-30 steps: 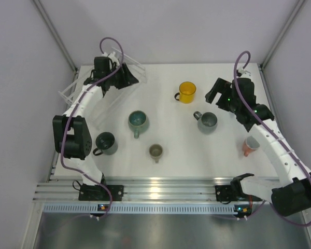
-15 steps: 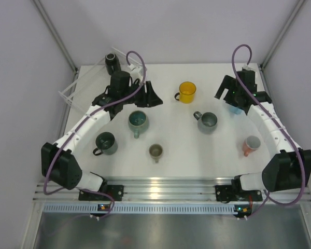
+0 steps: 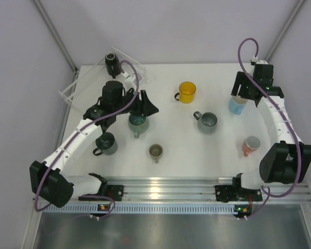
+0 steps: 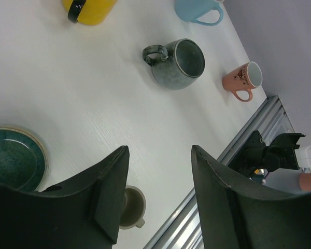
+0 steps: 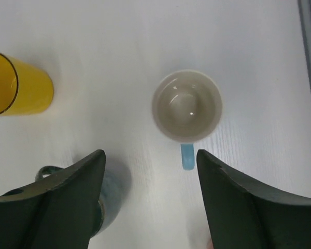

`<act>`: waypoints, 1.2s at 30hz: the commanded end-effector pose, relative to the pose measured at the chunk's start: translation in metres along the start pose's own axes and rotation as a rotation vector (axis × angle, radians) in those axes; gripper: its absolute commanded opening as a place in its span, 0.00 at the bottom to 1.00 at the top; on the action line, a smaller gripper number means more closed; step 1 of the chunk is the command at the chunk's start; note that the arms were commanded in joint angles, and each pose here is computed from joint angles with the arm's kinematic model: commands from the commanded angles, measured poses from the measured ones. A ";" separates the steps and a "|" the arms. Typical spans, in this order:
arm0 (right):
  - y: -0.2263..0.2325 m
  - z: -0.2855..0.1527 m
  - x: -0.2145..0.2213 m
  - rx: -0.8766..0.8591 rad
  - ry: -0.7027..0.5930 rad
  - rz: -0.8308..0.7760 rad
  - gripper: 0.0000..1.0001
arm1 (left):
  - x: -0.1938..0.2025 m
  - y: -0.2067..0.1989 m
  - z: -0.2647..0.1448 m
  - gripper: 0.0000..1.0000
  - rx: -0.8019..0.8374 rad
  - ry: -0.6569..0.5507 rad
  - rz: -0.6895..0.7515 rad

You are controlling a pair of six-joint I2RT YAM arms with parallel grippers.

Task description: Load the cups into the dish rack

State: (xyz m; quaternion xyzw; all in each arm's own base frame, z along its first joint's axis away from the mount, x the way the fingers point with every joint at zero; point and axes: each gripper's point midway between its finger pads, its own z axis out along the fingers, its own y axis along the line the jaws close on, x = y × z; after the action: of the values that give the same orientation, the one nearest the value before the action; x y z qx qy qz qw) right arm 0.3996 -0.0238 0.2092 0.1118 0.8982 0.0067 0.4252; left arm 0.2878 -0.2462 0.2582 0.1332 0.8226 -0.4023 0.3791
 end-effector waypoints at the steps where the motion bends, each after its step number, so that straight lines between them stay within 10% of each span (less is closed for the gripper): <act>1: 0.029 0.011 -0.015 -0.185 -0.016 -0.160 0.70 | -0.006 -0.011 -0.007 0.57 0.039 -0.031 0.052; 36: 0.013 0.109 0.057 -0.139 0.300 -0.247 0.27 | -0.007 -0.020 -0.020 0.57 0.054 -0.058 0.052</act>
State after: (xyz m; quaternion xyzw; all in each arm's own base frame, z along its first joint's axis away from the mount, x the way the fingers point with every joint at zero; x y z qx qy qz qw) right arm 0.4342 -0.0160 0.0835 -0.0228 0.9640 0.0192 0.2642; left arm 0.2781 -0.2425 0.2683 0.1449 0.8116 -0.4066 0.3937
